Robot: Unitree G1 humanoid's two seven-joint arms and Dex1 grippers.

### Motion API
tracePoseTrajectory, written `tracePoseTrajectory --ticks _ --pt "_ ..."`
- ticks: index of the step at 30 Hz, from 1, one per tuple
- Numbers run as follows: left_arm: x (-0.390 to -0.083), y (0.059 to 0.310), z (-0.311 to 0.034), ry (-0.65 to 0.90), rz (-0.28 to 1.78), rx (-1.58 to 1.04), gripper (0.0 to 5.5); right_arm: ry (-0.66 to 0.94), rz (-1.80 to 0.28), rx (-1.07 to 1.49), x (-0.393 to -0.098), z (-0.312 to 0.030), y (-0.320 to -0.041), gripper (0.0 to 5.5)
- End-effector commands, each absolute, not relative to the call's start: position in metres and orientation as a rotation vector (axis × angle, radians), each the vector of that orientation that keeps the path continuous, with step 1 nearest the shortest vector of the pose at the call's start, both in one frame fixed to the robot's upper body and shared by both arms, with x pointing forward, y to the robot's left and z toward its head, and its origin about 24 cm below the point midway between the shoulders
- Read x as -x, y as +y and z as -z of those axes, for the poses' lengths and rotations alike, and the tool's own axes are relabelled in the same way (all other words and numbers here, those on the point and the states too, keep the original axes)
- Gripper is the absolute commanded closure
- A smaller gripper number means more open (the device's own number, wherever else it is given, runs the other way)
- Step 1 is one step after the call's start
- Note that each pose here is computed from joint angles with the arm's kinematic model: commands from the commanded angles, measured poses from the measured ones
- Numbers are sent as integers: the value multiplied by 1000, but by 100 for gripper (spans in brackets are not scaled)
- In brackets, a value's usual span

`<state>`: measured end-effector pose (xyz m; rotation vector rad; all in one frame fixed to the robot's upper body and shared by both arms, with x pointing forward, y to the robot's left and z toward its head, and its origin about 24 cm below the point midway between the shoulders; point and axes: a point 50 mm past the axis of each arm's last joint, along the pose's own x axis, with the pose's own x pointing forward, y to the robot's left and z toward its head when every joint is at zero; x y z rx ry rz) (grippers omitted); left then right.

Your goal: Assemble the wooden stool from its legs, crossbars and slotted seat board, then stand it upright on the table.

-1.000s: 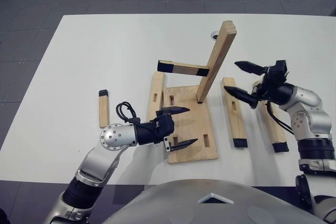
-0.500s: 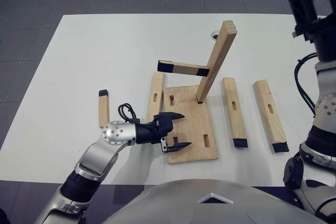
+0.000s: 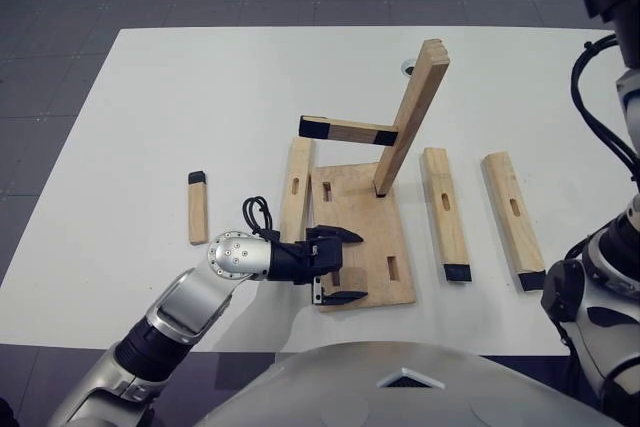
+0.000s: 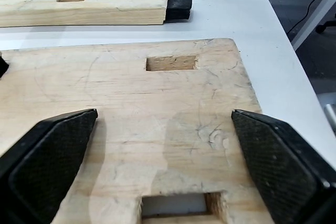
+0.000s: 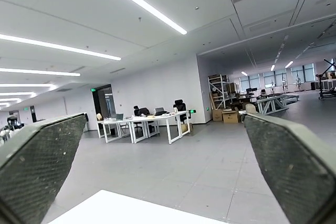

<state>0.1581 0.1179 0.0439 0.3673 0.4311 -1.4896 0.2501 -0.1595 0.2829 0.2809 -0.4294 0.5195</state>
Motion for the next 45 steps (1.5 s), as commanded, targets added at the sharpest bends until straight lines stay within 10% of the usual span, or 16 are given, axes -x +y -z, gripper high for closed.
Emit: tracePoseTrajectory --ticks 1,29,38,45 --pt "-146 137 -18 649 1455 -421 76 -367 -595 -259 -246 -277 -141 4" --pt "-135 143 4 748 1400 -359 76 -229 -711 -120 -301 -283 -86 4" --pt "-133 142 3 740 1406 -358 76 244 -718 -89 -284 -157 -79 4" --pt "-133 142 4 739 1409 -360 76 193 -718 -153 -282 -161 -80 4"
